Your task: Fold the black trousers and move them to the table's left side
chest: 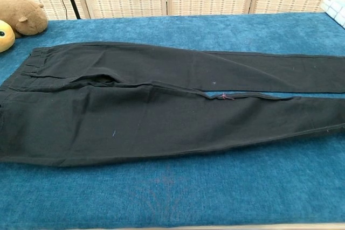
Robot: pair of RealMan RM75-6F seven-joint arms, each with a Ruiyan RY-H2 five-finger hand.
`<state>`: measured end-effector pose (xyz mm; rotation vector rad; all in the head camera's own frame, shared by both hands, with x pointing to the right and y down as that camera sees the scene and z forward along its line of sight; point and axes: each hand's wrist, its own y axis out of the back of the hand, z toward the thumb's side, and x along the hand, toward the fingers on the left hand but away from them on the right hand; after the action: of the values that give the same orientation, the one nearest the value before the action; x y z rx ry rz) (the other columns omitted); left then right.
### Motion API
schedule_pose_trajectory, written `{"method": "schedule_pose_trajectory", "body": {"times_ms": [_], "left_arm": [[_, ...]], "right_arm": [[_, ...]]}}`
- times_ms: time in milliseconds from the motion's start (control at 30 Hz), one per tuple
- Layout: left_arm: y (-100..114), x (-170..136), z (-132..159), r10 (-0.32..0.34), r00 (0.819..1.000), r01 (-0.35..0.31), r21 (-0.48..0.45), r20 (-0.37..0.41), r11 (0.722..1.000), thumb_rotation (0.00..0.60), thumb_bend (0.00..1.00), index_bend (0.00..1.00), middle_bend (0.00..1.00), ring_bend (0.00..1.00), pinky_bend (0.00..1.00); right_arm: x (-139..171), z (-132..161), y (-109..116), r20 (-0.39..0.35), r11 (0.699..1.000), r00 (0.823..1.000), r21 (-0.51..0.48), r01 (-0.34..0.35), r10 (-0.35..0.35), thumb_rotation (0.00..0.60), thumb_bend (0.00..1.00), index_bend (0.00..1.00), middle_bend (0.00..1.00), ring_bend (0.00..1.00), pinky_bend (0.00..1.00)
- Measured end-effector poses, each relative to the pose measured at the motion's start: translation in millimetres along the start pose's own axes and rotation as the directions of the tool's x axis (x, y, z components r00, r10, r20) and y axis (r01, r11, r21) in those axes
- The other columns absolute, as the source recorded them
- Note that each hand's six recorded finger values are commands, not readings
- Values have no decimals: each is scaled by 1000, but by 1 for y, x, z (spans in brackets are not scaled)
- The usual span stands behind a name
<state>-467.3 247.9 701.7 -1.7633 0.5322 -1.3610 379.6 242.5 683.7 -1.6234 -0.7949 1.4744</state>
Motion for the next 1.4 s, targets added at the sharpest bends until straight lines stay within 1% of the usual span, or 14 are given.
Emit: {"method": "schedule_pose_trajectory", "body": {"times_ms": [67,267,400,567,733,933,1000,1200,1400], "left_arm": [[0,0,0,1,1000,-1,-1,0,1000,600,347,184,253,174,236],[2,1,1,22,1000,-22,-4,0,1000,600,367,255,319,243,315],[2,1,0,31,1000,-31,-2,-5,1000,600,423,310,363,281,387],[2,3,1,41,999,-41,-2,-2,999,600,457,352,398,307,414],[4,3,2,55,998,-55,-5,-3,998,600,484,437,468,359,460],[11,3,5,103,995,-102,-26,14,994,600,503,558,562,420,509],[11,3,4,110,994,-110,-26,16,994,600,503,579,579,432,519],[10,3,4,113,993,-113,-39,16,993,600,503,612,604,455,534],[13,1,2,124,992,-123,-57,17,991,600,503,614,606,457,535]], "right_arm": [[0,0,0,0,1000,1000,-1,-1,1,600,667,591,427,291,426],[0,0,0,1,1000,1000,-3,-3,3,600,667,591,427,291,426],[0,0,0,1,1000,1000,-4,-5,5,600,668,591,427,291,426],[0,-1,1,3,1000,1000,-11,-3,3,600,667,591,427,291,426],[0,-1,2,5,1000,1000,-16,-2,2,600,668,591,427,291,426],[0,-1,1,5,1000,1000,-21,-7,7,600,667,591,427,291,426],[0,-1,1,5,1000,1000,-22,-7,7,600,667,591,427,291,426],[0,-1,2,7,1000,1000,-28,-5,5,600,668,593,429,292,426],[-1,-2,7,10,999,1000,-49,11,-11,600,668,598,433,296,426]]}}
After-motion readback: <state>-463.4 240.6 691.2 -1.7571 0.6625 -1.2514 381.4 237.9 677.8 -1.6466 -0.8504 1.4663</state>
